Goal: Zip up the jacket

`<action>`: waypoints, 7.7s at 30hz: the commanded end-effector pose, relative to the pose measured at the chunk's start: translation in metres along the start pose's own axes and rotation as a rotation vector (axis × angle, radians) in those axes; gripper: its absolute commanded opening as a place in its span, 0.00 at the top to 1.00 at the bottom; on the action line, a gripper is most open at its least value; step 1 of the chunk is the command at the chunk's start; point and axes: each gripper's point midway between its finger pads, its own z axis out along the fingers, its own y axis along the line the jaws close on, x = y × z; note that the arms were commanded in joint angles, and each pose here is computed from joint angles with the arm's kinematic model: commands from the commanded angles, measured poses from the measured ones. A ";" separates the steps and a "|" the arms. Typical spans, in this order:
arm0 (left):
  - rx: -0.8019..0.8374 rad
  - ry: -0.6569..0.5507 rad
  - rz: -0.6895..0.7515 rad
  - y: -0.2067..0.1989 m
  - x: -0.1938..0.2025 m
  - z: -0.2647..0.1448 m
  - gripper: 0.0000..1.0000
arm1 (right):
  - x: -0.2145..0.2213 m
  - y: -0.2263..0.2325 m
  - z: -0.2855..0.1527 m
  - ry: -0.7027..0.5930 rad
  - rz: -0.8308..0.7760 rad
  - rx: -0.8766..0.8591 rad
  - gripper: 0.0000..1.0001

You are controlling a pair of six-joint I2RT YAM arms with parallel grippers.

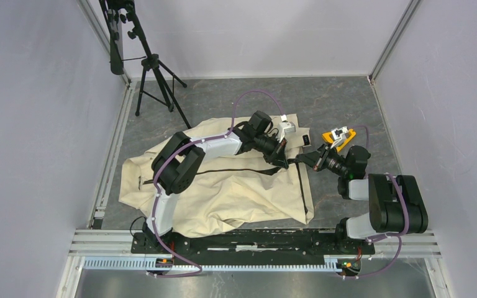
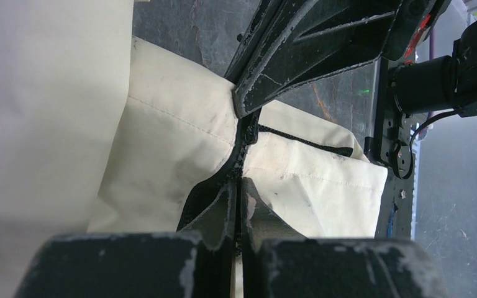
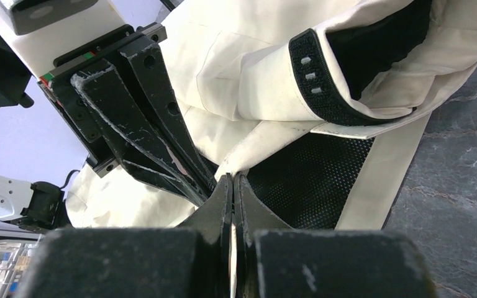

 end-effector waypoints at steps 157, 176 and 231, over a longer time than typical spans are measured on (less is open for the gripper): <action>-0.587 -0.572 0.743 -0.057 -0.050 -0.041 0.11 | -0.027 0.004 0.014 0.108 0.487 0.382 1.00; -0.951 -0.531 1.019 -0.026 -0.079 0.004 0.08 | -0.028 0.004 0.014 0.108 0.625 0.448 1.00; -0.840 -0.702 0.696 -0.062 -0.083 -0.030 0.07 | -0.041 0.004 0.018 0.101 0.514 0.407 1.00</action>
